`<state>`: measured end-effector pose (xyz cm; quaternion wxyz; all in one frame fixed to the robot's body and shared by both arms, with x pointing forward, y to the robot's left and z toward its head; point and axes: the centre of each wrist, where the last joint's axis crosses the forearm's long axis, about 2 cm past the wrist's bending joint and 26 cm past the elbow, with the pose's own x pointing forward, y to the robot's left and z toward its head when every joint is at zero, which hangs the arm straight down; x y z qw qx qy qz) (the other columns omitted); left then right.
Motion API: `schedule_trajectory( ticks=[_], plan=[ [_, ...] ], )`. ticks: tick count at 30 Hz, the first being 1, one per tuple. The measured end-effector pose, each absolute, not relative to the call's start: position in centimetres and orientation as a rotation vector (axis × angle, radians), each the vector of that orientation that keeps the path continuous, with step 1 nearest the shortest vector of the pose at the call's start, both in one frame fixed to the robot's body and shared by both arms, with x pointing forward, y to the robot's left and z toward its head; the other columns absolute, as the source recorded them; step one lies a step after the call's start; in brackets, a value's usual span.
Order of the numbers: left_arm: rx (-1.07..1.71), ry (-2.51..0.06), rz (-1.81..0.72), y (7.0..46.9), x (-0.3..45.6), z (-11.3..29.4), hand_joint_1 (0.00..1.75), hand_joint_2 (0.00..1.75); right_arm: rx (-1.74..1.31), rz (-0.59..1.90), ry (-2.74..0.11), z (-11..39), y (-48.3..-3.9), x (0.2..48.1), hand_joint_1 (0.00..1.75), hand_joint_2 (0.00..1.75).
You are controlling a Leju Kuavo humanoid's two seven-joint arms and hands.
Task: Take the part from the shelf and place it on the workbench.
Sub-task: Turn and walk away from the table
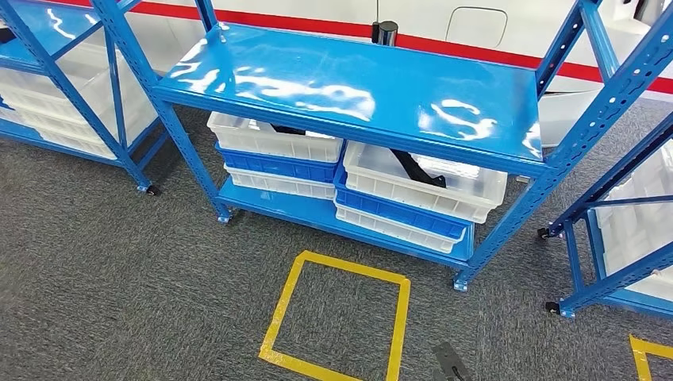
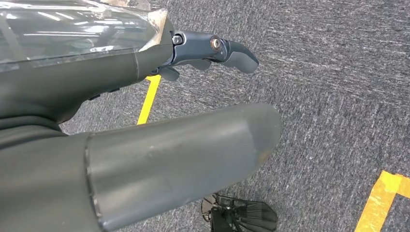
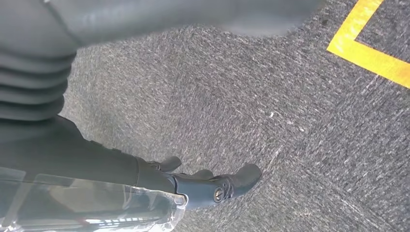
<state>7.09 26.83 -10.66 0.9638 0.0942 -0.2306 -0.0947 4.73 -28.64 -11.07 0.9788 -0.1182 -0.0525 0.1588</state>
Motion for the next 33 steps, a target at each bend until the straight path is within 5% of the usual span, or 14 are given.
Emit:
schedule_trajectory(
  ticks=[33],
  plan=[
    [0.196,-0.469,-0.195,27.05,6.82,-10.71,0.0,0.0,-0.241,0.314,-0.091,-11.1,-28.49,4.46,0.0,0.0]
  ],
)
